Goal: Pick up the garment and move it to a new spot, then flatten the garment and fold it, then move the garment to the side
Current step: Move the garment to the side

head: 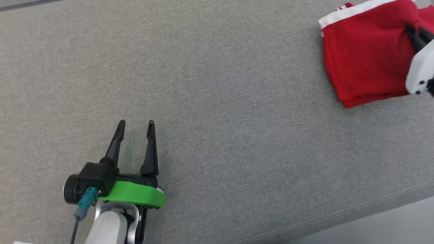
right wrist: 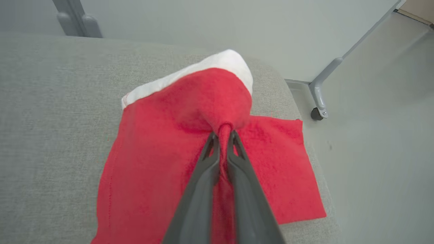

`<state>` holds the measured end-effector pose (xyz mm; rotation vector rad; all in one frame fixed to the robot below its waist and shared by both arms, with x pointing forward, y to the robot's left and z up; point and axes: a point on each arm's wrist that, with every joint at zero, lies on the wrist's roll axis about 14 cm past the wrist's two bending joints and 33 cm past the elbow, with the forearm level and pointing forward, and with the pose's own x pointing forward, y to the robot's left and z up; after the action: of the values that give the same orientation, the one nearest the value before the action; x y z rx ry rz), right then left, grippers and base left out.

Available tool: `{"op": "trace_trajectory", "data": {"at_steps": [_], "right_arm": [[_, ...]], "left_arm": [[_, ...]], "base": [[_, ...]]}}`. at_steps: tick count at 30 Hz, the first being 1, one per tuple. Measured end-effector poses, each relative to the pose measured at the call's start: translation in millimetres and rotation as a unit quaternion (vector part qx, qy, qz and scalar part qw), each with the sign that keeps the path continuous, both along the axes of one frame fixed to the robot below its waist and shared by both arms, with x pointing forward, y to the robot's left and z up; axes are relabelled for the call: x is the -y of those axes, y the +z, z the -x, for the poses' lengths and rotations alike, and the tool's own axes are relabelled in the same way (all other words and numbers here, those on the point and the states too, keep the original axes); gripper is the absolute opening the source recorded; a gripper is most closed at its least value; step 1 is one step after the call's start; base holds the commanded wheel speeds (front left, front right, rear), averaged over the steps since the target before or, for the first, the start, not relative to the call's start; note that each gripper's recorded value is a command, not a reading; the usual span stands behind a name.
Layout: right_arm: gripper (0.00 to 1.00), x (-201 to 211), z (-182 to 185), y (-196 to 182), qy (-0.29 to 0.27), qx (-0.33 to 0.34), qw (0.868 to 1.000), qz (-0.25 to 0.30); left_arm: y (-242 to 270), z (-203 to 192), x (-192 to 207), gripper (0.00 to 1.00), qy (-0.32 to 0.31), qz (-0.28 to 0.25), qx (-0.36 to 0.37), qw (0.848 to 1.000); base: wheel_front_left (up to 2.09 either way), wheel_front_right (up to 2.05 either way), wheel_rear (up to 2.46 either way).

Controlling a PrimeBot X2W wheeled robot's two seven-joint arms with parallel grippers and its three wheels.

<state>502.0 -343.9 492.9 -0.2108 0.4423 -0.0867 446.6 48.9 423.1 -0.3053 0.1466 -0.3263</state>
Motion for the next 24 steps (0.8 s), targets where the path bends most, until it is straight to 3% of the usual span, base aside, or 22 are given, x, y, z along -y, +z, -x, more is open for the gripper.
{"op": "trace_trajectory", "data": {"at_steps": [11,23,24], "right_arm": [[0.0,41.3,-24.7,-9.8,-0.043,-0.067,0.996,0.047],[0.0,62.2,-36.2,-48.2,-0.071,-0.091,0.99,0.08],[0.2,65.6,-36.9,-46.2,-0.072,-0.084,0.99,0.09]], "left_arm": [[-8.7,1.0,-14.6,1.0,0.016,-0.008,-0.009,1.0],[-26.2,4.6,-33.1,1.0,0.04,-0.021,-0.033,0.998],[-27.0,4.6,-32.8,1.0,0.039,-0.021,-0.034,0.998]], "base": [[0.0,0.0,0.0],[0.0,0.0,0.0],[0.0,0.0,0.0]]}}
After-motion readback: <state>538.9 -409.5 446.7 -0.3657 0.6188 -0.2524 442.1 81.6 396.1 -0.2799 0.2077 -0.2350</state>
